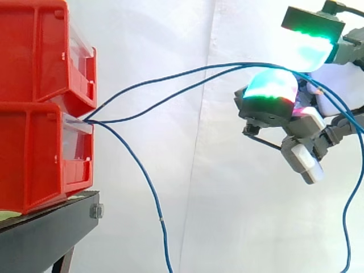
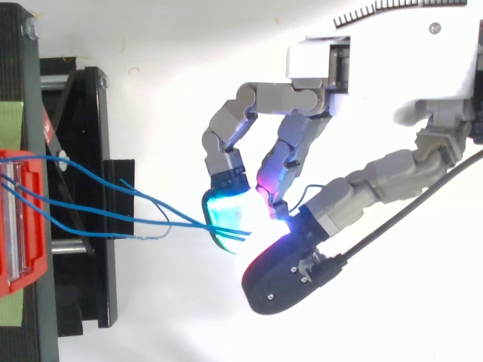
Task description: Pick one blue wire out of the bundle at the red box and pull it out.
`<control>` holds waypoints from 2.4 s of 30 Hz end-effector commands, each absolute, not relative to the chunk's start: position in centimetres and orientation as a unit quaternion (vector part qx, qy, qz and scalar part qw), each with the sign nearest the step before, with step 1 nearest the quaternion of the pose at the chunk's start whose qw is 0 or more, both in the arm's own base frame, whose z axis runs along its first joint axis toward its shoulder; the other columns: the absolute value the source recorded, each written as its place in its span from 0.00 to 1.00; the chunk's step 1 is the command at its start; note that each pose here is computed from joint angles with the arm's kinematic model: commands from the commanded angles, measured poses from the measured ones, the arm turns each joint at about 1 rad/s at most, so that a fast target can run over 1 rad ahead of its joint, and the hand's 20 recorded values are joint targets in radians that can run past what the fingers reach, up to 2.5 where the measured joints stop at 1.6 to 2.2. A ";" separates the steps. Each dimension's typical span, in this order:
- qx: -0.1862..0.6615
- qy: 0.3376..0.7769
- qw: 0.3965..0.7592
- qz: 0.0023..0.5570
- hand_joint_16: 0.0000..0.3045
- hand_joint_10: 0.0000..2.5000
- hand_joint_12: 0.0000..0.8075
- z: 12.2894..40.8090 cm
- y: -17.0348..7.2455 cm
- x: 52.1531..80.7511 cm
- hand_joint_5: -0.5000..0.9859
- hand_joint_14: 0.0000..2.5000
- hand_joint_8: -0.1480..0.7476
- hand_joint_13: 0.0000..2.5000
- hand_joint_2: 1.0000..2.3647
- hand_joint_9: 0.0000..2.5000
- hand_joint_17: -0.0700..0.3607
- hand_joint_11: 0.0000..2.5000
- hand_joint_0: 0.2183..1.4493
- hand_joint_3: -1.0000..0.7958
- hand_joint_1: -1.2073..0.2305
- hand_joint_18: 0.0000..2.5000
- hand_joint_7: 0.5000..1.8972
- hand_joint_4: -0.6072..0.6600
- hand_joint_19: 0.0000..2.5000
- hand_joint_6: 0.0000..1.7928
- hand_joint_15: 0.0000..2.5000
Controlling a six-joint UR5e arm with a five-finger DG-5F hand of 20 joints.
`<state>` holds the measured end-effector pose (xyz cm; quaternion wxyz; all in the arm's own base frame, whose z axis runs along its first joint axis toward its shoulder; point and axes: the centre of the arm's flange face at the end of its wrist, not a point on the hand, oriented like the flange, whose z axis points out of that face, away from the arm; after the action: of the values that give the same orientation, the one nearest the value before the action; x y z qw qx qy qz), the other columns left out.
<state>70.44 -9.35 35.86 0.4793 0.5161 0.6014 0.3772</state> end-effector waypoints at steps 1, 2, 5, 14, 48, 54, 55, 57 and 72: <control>0.515 0.602 0.478 0.379 0.16 0.01 0.51 35.9 -9.2 70.4 0.24 0.01 0.54 0.39 0.01 0.43 0.42 0.30 0.42 0.33 0.25 0.34 0.46 0.48 0.20 0.54 0.22; 0.516 0.602 0.478 0.378 0.16 0.01 0.51 35.8 -9.3 70.5 0.24 0.01 0.54 0.39 0.01 0.43 0.42 0.30 0.44 0.33 0.24 0.35 0.47 0.47 0.20 0.54 0.22; 0.514 0.603 0.477 0.380 0.17 0.01 0.50 35.8 -9.3 70.5 0.21 0.01 0.49 0.37 0.00 0.38 0.43 0.30 0.47 0.32 0.22 0.34 0.39 0.50 0.19 0.55 0.21; 0.513 0.604 0.475 0.383 0.15 0.00 0.46 35.9 -9.2 70.4 0.15 0.01 0.36 0.33 0.00 0.26 0.41 0.25 0.50 0.30 0.23 0.32 0.23 0.39 0.17 0.54 0.19; 0.515 0.602 0.473 0.386 0.17 0.01 0.52 35.9 -9.2 70.4 0.21 0.01 0.52 0.36 0.01 0.38 0.43 0.29 0.39 0.42 0.27 0.33 0.43 0.51 0.20 0.54 0.21; 0.515 0.602 0.473 0.386 0.17 0.01 0.52 35.9 -9.2 70.4 0.20 0.01 0.51 0.36 0.01 0.38 0.43 0.30 0.42 0.42 0.26 0.34 0.39 0.48 0.20 0.56 0.21; 0.515 0.603 0.471 0.386 0.17 0.01 0.52 35.9 -9.1 70.4 0.20 0.01 0.50 0.37 0.01 0.38 0.43 0.29 0.40 0.42 0.29 0.34 0.41 0.49 0.20 0.56 0.21; 0.515 0.603 0.471 0.386 0.17 0.00 0.51 35.8 -9.2 70.4 0.20 0.01 0.48 0.36 0.01 0.39 0.43 0.28 0.36 0.42 0.32 0.33 0.34 0.47 0.21 0.56 0.21; 0.513 0.603 0.470 0.390 0.19 0.00 0.54 35.9 -9.0 70.5 0.25 0.01 0.44 0.38 0.01 0.46 0.46 0.24 0.28 0.43 0.38 0.33 0.44 0.49 0.22 0.52 0.21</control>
<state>70.47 -9.04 35.88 0.4700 0.5129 0.6039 0.3890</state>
